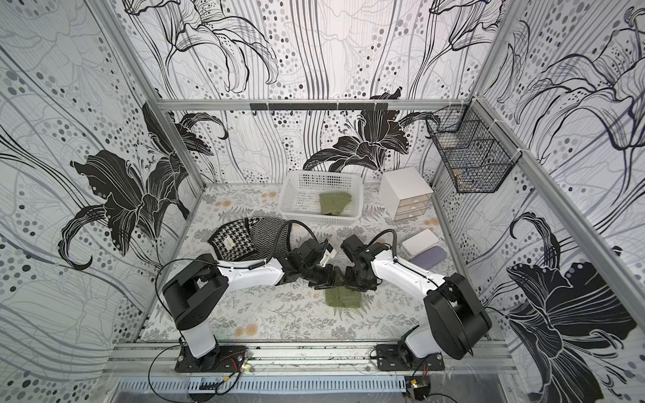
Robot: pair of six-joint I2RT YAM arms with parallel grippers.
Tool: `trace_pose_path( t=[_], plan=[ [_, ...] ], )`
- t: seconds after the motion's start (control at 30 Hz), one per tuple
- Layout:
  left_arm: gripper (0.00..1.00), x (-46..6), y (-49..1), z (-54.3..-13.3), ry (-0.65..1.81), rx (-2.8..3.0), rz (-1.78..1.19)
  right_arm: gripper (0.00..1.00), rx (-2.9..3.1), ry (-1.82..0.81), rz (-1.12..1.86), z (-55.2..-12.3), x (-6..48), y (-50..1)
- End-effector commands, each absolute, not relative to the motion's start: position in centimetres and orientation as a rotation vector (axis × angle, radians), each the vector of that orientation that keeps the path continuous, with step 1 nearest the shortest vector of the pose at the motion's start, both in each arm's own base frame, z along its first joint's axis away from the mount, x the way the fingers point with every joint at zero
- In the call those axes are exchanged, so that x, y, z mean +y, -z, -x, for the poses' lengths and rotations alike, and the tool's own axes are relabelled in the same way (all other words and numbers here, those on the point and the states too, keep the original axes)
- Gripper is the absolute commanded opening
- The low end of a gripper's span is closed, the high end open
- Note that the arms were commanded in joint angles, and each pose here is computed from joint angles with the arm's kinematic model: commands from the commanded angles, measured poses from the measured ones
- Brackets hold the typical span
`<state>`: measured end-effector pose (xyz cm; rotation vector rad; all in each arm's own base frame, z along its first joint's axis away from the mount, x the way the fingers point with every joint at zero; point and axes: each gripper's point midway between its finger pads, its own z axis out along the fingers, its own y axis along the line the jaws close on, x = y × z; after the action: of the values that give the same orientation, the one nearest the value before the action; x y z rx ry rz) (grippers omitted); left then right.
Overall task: Roll up the scarf and place it into the basket
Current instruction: Roll the scarf at the center of the board.
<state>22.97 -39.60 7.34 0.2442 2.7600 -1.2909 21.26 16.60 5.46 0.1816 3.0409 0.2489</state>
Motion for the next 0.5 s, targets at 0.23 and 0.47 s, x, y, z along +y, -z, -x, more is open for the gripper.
trace_pose_path(
  t=[0.23, 0.47],
  plan=[
    [0.00, -39.7, -5.8, -24.0, 1.287, 2.772, -0.210, 0.11, 2.930, -0.259, -0.300, -23.1, 16.4, -6.3],
    [0.00, -35.8, -3.7, -24.4, 1.212, 2.810, -0.092, 0.53, 2.885, -0.188, -0.320, -22.3, 13.6, -7.7]
  ],
)
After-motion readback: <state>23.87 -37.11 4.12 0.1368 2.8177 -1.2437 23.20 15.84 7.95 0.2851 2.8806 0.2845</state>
